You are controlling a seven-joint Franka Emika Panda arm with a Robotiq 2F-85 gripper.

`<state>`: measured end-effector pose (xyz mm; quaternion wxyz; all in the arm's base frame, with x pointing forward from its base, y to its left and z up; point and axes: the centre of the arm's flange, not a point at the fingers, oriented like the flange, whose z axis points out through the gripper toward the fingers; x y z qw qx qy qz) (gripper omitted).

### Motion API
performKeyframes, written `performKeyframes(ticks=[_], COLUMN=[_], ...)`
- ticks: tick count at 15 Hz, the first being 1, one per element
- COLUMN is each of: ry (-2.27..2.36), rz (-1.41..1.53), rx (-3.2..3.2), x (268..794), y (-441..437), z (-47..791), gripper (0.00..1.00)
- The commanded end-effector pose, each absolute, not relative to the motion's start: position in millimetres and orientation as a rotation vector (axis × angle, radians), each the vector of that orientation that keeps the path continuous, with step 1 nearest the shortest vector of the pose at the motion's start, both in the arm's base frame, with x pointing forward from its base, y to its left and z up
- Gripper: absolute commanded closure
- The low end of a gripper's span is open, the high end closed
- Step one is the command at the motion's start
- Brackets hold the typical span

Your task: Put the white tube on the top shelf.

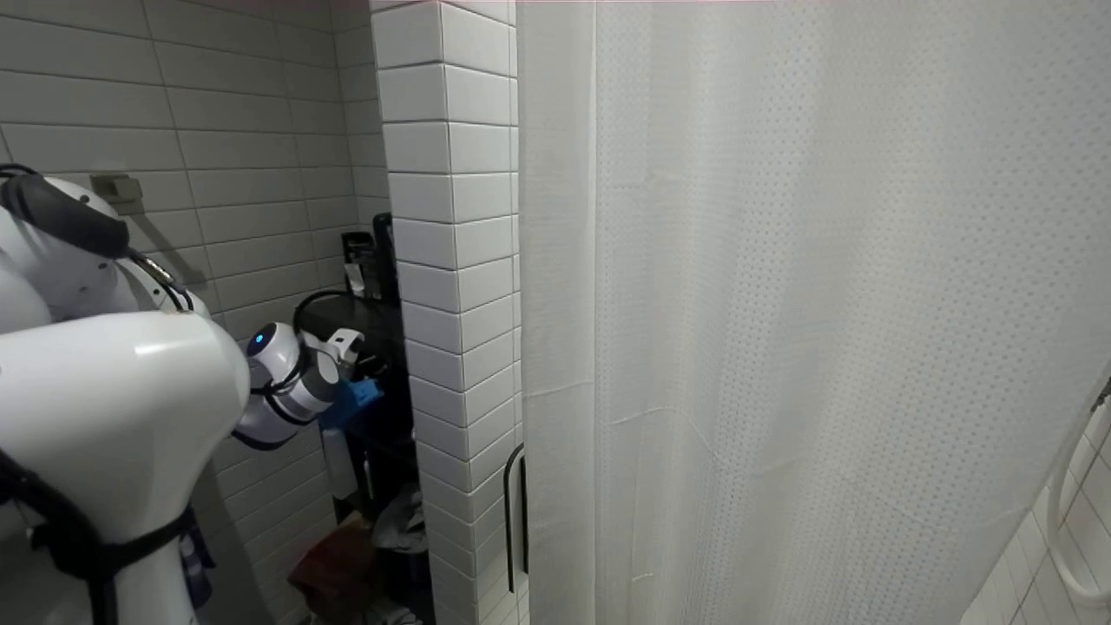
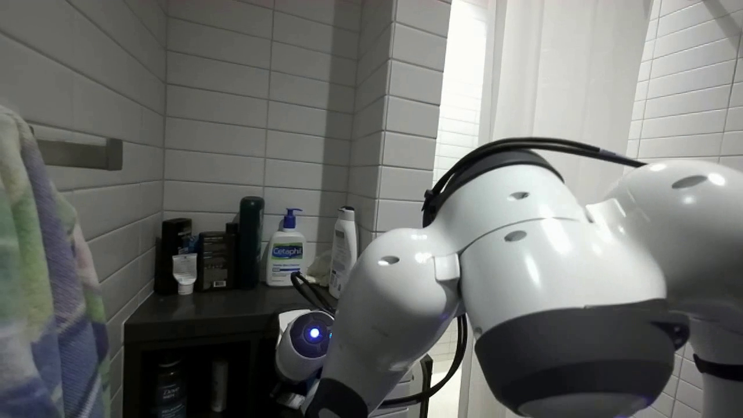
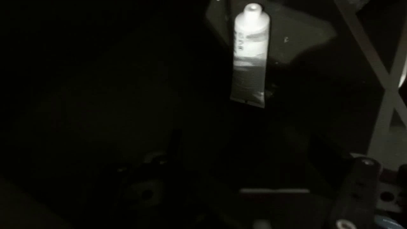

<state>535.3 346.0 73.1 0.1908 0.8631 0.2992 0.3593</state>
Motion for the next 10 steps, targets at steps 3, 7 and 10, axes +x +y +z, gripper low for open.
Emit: performKeyframes(ticks=[3, 7, 10], ry=[0.695, 0.638, 0.599], rz=[0.920, 0.795, 0.708], rx=[2.591, 2.664, 2.696], x=[511, 496, 485], y=[356, 357, 355], z=[115, 133, 144], gripper=[0.00, 0.00, 0.00])
